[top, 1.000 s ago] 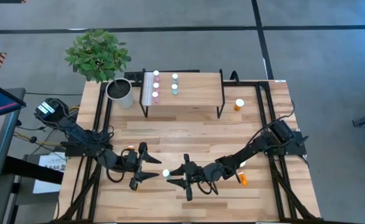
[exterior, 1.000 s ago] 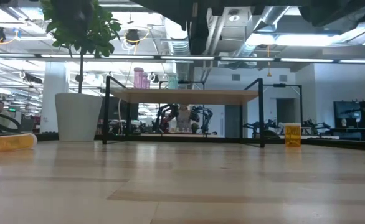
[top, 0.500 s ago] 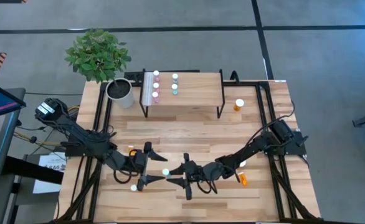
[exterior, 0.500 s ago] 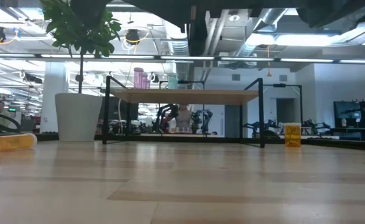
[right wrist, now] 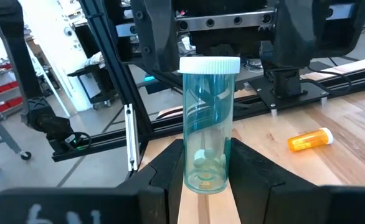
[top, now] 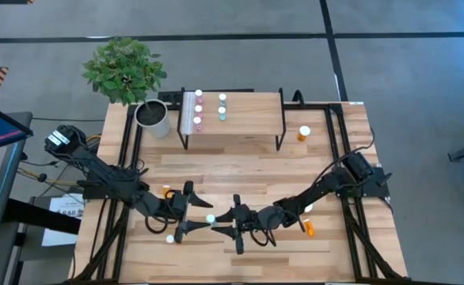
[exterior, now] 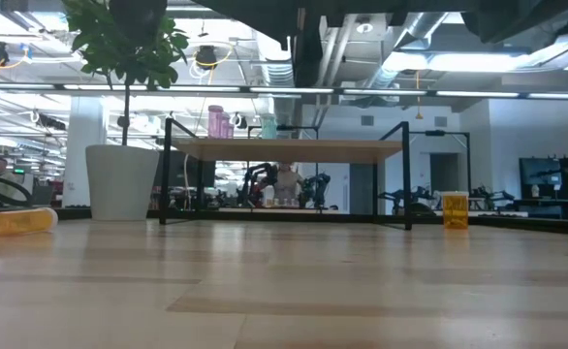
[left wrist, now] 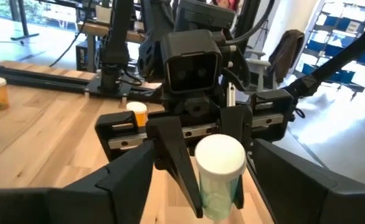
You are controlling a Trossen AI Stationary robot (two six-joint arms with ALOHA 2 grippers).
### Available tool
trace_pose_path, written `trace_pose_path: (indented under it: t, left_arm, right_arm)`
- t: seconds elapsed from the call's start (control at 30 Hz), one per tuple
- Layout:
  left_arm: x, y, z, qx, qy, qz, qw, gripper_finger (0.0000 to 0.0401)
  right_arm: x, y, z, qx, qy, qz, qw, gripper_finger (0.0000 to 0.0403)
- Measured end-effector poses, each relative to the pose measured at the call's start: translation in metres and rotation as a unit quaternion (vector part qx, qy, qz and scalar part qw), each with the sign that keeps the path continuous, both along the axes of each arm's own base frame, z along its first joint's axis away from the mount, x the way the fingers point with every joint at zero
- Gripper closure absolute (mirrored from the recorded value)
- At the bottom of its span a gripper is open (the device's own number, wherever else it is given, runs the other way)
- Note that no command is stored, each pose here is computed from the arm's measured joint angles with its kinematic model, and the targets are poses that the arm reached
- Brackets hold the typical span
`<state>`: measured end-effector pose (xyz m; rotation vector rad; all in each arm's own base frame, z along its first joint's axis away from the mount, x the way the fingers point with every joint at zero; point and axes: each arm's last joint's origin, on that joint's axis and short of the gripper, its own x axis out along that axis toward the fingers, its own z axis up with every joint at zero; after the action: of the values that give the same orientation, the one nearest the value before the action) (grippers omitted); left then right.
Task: Pick and place medicine bottles onto shelf by color
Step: Put the blue pill bottle aligned with the other blue pill bottles on the shelf
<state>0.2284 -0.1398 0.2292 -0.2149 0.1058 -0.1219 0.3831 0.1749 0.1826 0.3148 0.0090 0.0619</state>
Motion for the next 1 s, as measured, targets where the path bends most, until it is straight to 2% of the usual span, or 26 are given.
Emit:
trace_pose_path:
  t: [0.3,1.0]
  left_arm:
    - [0.0000,0.0002,-0.0025,-0.010,0.014,-0.004,1.000,0.0201]
    - [0.0001,-0.0002,-0.0020,-0.006,0.011,-0.016,1.000,0.0298]
  right_arm:
    - [0.0000,0.0000,0.0000,0.000,0.000,0.000,1.000,0.0270]
    - [0.0000,-0.0001,0.0000,0.003,0.000,-0.001,1.000,0.0267]
